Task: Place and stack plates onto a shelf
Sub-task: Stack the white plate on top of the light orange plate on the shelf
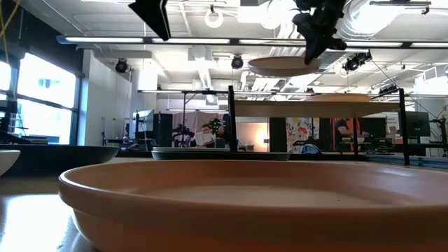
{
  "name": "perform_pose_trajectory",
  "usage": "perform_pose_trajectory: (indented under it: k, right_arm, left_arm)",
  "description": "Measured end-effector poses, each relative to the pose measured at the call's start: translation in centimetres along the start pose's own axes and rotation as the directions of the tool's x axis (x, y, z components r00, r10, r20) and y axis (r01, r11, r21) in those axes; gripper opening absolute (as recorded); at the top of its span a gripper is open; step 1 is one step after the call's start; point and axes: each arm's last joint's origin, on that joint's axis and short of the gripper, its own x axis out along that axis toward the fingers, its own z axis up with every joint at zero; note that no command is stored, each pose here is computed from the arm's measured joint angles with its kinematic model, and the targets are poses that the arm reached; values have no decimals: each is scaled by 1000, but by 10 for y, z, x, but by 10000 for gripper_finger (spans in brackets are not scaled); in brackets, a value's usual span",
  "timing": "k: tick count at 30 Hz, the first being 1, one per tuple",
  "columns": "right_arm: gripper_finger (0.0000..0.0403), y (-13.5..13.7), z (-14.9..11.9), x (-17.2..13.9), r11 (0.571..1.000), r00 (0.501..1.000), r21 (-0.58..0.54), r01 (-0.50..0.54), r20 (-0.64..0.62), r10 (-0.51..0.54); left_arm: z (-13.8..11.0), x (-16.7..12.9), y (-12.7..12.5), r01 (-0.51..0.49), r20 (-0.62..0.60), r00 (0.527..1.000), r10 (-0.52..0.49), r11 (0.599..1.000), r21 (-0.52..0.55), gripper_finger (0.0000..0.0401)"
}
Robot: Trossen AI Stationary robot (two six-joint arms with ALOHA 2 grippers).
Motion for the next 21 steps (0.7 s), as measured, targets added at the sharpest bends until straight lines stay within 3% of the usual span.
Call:
perform_pose_trajectory:
  k: [6,16,21]
  right_arm:
    - [0,-22,2,-2,993,1000,113,29,-15,-28]
    - [0,-34,0,-4,969,997,238,66,-44,-57]
    - [0,-32,-3,-5,957,995,272,96,-65,-81]
  left_arm:
    - [-10,11,17,-30,-130,991,33,999,20,136]
    - [-32,24,49,-81,-340,937,81,997,16,135]
    - [-42,17,66,-118,-349,932,98,992,-35,135]
